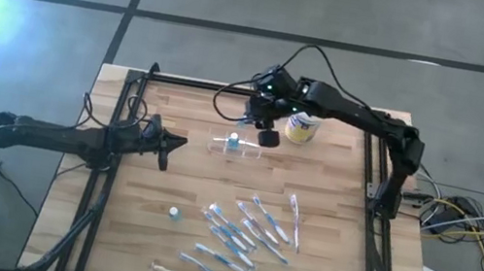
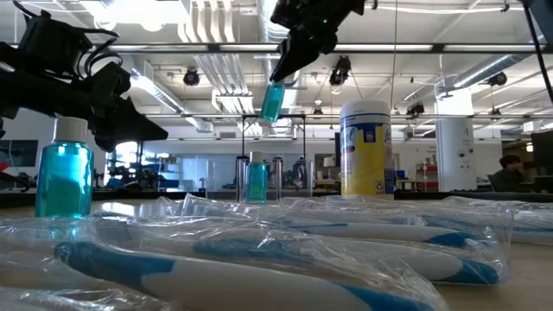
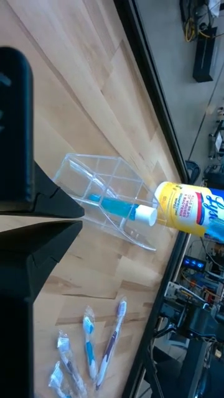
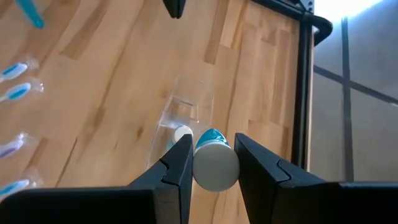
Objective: Pick & Place toothbrushing station
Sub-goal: Put the blue mouthwash into the middle section of the transparent organizer
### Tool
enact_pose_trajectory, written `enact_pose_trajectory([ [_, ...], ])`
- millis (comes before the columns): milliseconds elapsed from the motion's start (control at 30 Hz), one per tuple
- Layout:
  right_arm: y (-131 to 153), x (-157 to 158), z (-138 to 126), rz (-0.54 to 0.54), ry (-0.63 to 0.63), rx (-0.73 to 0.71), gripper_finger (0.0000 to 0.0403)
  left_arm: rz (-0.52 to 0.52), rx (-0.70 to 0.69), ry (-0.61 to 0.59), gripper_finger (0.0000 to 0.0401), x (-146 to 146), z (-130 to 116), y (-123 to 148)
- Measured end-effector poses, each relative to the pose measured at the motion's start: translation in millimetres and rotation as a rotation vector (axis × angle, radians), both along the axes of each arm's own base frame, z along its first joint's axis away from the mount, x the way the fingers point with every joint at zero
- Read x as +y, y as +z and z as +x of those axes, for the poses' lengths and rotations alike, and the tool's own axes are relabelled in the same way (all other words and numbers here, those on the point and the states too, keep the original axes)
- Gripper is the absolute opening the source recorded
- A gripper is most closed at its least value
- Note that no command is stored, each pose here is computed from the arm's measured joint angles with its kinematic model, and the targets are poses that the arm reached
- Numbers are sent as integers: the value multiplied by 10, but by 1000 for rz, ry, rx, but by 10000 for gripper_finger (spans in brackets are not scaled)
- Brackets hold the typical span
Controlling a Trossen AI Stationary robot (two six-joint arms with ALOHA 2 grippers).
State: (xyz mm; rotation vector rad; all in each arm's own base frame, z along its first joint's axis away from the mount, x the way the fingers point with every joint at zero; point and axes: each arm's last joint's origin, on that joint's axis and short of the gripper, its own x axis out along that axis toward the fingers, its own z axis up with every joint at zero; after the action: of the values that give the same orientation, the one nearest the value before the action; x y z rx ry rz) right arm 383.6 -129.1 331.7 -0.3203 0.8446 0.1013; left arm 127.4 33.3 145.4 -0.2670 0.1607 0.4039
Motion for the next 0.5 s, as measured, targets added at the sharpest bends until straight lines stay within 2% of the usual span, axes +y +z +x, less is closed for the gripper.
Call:
enact_pose_trajectory([
  [500, -352, -139, 371, 25, -13, 109, 89, 0, 0, -1, 23, 0, 0, 0],
])
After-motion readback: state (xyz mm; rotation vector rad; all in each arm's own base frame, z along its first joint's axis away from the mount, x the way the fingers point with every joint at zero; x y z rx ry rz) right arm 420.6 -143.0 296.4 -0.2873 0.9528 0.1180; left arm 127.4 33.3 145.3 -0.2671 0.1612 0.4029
